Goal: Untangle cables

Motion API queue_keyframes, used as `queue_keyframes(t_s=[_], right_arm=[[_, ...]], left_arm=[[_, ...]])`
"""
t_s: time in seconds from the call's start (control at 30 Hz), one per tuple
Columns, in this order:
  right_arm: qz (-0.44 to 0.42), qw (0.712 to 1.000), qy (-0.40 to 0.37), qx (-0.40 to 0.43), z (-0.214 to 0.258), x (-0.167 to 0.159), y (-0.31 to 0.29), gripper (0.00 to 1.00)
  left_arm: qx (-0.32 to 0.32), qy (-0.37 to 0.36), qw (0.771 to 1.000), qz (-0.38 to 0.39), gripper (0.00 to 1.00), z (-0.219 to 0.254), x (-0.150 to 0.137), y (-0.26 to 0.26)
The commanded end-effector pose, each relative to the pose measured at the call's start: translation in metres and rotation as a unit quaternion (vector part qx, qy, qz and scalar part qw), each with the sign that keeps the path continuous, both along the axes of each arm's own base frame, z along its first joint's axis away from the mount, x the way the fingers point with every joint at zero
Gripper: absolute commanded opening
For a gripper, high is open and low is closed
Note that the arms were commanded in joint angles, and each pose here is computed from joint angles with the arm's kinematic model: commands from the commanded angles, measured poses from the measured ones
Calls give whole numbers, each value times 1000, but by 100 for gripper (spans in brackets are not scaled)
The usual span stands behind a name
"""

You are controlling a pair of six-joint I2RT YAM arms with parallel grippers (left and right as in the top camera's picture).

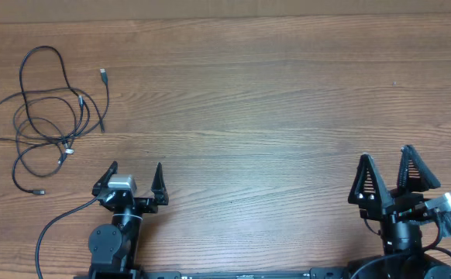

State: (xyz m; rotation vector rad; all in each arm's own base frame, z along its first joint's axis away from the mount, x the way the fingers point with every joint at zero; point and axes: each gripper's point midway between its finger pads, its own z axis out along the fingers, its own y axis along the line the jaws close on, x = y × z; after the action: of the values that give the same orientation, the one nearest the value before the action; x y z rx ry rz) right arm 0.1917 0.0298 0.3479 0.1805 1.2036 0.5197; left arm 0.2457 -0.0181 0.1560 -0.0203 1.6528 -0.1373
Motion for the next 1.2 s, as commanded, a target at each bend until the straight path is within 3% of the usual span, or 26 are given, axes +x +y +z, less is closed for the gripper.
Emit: queue_keyframes(t_s=[0.0,0.33,0.73,0.93,1.17], right_arm=[[8,1000,-8,1,2,-3,3,100],[21,999,-33,7,-23,11,11,100],[30,997,69,-15,-117,43,23,100],[30,982,183,-40,-174,49,24,100],[33,980,191,-42,-178,49,25,100]], left_arm=[[8,-1,1000,3,100,-1,0,2],[8,-1,1000,3,100,-1,0,2],[8,-1,1000,3,100,-1,0,2],[8,-1,1000,3,99,-1,0,2],[8,-1,1000,3,100,-1,0,2]])
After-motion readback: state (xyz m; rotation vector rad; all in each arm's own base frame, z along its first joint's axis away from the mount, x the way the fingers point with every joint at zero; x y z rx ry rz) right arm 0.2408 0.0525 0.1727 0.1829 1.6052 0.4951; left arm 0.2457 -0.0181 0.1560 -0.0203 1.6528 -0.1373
